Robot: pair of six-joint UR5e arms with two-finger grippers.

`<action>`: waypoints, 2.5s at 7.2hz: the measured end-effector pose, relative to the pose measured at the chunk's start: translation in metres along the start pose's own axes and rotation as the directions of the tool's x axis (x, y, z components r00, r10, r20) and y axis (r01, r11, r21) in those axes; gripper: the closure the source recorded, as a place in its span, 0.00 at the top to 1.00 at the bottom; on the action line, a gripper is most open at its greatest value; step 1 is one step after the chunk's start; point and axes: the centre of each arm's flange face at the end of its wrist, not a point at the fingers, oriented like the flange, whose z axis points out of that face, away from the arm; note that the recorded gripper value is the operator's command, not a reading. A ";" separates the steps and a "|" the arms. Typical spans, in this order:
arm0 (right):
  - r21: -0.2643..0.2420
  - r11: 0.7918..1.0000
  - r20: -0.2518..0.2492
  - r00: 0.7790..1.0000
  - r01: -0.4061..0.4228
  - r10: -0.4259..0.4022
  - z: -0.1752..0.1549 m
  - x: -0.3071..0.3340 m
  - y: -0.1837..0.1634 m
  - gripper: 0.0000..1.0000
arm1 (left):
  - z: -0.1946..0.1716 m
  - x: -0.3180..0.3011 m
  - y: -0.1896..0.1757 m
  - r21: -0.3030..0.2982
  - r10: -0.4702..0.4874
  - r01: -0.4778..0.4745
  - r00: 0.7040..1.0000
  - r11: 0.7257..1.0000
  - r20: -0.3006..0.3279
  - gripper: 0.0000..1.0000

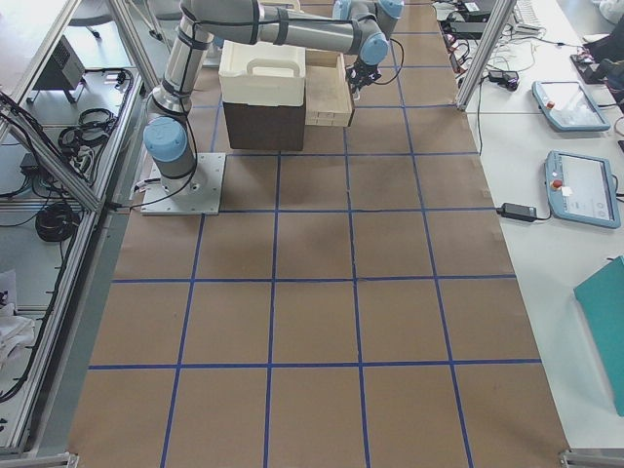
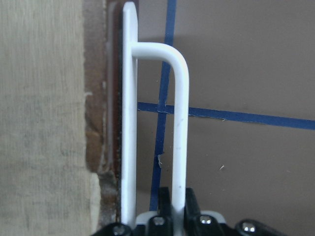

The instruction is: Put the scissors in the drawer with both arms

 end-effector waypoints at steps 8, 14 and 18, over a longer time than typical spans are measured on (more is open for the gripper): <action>0.013 1.000 -0.058 0.998 -0.014 0.015 -0.002 0.012 0.006 1.00 | -0.119 -0.001 -0.158 -0.030 0.135 -0.136 0.990 0.990 -0.027 0.00; 0.082 0.966 -0.220 0.940 -0.247 0.259 -0.117 -0.027 0.049 1.00 | -0.180 0.051 -0.223 0.059 0.197 -0.192 0.976 0.980 -0.092 0.00; 0.096 0.660 -0.142 0.646 -0.745 0.750 -0.148 -0.092 0.104 1.00 | -0.184 0.054 -0.250 0.082 0.162 -0.155 0.983 0.985 -0.088 0.00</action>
